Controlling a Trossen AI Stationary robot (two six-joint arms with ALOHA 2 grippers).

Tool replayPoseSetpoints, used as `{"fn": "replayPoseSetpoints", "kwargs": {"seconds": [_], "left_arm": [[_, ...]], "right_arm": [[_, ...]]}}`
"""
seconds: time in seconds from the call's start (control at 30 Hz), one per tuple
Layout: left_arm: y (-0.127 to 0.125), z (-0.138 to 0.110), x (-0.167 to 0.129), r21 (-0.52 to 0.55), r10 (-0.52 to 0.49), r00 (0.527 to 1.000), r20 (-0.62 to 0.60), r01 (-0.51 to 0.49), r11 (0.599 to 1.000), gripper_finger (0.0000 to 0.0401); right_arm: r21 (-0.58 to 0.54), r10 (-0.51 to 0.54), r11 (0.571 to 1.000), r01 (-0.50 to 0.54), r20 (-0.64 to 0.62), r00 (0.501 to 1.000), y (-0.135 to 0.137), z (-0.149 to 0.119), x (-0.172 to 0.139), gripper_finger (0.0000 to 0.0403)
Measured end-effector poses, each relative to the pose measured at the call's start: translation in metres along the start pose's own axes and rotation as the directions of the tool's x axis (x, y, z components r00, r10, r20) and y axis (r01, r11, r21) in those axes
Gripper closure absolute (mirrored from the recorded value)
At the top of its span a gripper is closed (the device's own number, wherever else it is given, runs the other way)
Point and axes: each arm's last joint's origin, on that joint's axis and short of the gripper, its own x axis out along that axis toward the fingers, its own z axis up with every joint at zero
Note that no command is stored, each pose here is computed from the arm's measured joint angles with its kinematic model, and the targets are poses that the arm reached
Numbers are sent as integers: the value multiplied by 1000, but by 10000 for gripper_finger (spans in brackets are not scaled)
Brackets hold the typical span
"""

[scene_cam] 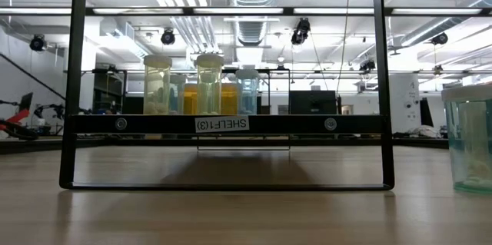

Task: Pick and place medicine bottles onto shelf by color
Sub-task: Put the blue pill bottle on the shelf

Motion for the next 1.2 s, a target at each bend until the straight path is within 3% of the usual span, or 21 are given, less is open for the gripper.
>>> {"fn": "replayPoseSetpoints", "kwargs": {"seconds": [0.23,0.5,0.73,1.07,1.2], "left_arm": [[-4,20,54,3,-131,964,-232,135,991,161],[17,9,111,-99,-209,902,-378,185,978,161],[35,-5,130,-153,-217,851,-478,163,975,162],[26,-29,150,-225,-284,790,-543,189,956,209],[22,-33,152,-247,-298,775,-558,188,951,208]], "right_arm": [[1,-17,1000,17,132,991,-4,-17,-32,263],[3,-21,1000,21,169,985,-4,-39,-44,262],[-1,-23,1000,24,180,983,-4,-44,-47,266],[-19,-21,1000,24,165,986,-4,-47,-46,266],[-16,-20,1000,22,154,988,-3,-49,-46,266]]}}
